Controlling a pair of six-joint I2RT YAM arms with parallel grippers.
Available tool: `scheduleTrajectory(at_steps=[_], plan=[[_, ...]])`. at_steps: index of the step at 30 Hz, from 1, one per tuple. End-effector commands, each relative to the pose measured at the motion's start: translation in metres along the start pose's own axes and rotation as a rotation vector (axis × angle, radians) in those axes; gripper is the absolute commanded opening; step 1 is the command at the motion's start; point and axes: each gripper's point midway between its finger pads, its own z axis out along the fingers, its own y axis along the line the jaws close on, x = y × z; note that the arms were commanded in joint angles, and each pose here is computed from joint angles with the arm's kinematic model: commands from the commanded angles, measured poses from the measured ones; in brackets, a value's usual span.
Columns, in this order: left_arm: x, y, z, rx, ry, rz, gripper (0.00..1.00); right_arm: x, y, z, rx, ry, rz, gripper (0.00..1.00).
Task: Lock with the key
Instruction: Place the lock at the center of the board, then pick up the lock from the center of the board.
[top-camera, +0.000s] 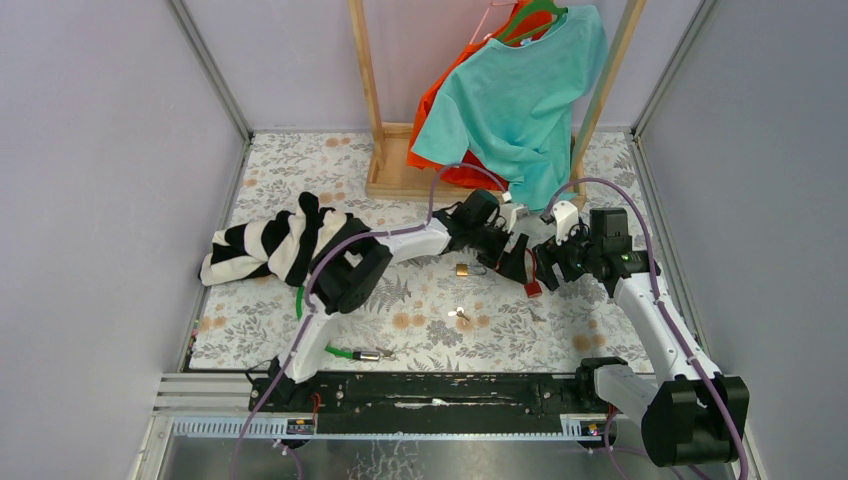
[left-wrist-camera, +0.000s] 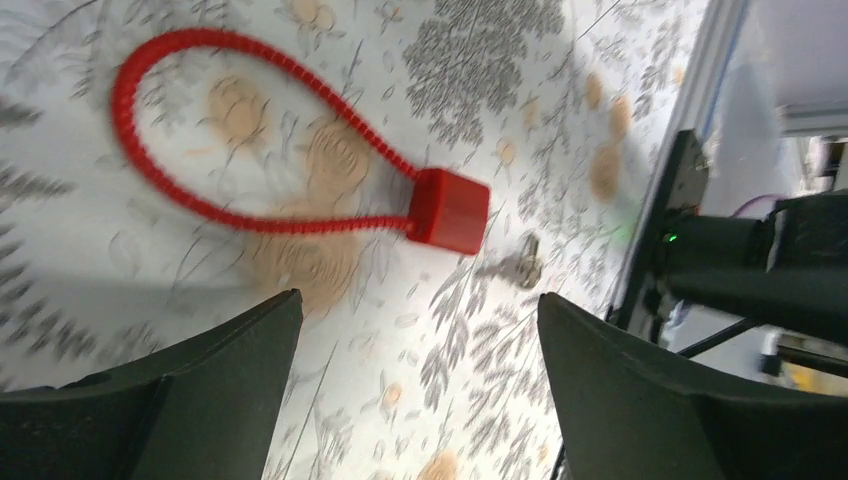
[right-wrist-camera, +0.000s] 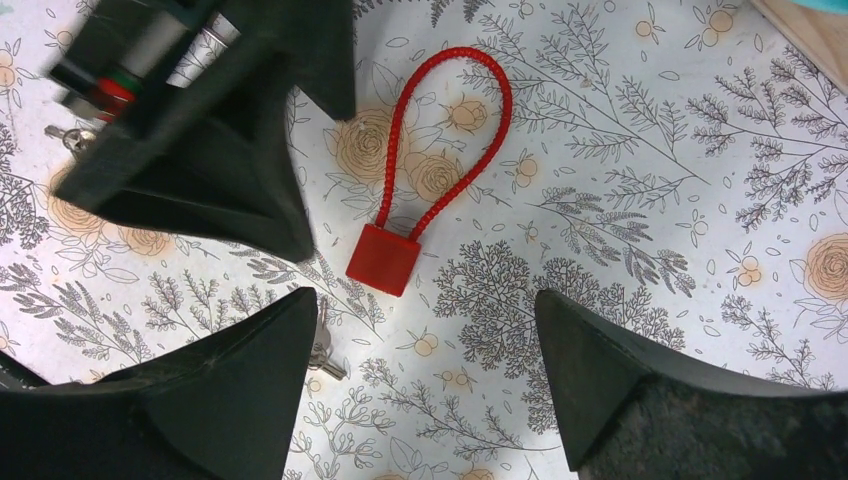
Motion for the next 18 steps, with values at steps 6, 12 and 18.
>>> scheduleTrajectory(at_steps=[6, 12, 18], plan=[[0.003, 0.005, -0.095, -0.256, -0.004, 0.371, 0.99, -0.03, 0.001, -0.005, -0.027, -0.101, -0.041, 0.94], [0.022, 0.014, -0.158, -0.38, 0.038, 0.602, 1.0, -0.058, 0.017, -0.004, -0.157, -0.169, -0.049, 0.97], [0.051, 0.054, -0.218, -0.475, 0.194, 0.649, 1.0, -0.059, 0.034, 0.007, -0.244, -0.177, -0.034, 0.95]])
